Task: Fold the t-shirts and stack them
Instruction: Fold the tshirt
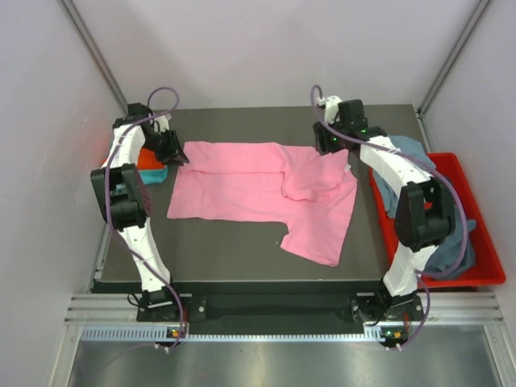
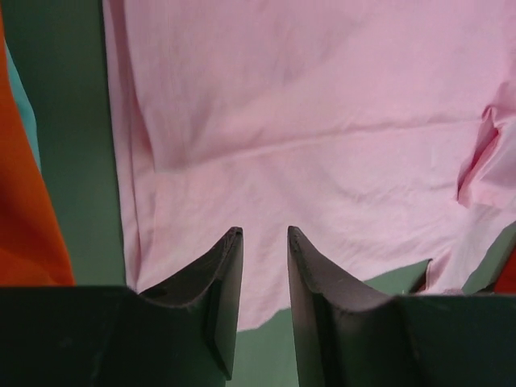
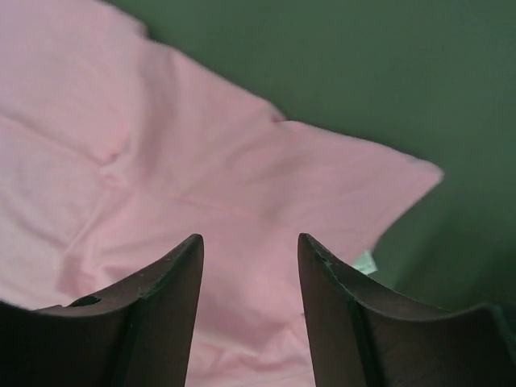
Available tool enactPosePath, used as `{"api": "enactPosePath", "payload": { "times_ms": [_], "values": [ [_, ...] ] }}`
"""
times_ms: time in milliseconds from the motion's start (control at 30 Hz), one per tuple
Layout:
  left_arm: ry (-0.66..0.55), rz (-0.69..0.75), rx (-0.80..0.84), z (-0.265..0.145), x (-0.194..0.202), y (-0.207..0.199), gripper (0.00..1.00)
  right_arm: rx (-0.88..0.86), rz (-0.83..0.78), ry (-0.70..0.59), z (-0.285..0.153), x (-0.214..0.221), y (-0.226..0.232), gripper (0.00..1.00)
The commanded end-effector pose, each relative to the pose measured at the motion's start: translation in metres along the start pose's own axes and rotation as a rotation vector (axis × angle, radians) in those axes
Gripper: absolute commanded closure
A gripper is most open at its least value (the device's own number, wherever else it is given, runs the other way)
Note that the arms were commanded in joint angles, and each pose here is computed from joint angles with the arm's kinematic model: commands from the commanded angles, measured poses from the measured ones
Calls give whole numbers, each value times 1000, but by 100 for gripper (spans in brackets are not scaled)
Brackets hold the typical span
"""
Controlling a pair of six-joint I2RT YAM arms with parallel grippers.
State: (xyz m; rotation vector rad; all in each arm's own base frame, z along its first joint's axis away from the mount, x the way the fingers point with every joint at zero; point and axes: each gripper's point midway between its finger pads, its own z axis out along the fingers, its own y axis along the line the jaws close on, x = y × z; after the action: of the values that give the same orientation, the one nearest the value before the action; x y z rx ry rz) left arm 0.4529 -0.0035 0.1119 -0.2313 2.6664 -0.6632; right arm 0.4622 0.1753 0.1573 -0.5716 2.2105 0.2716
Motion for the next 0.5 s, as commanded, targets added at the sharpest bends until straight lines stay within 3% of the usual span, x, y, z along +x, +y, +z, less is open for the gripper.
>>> {"api": "enactPosePath", "payload": {
  "times_ms": [0,267,467],
  "values": [
    [-42,57,91,7,-27,-6,66,72,71,-34,16,-11,-45,50],
    [-35,86,154,12,-29,-12,65,197,97,-80,71,-32,-134,51],
    [-1,92,138,9,-10,-9,64,268,97,-100,88,-35,-166,51]
  ]
}}
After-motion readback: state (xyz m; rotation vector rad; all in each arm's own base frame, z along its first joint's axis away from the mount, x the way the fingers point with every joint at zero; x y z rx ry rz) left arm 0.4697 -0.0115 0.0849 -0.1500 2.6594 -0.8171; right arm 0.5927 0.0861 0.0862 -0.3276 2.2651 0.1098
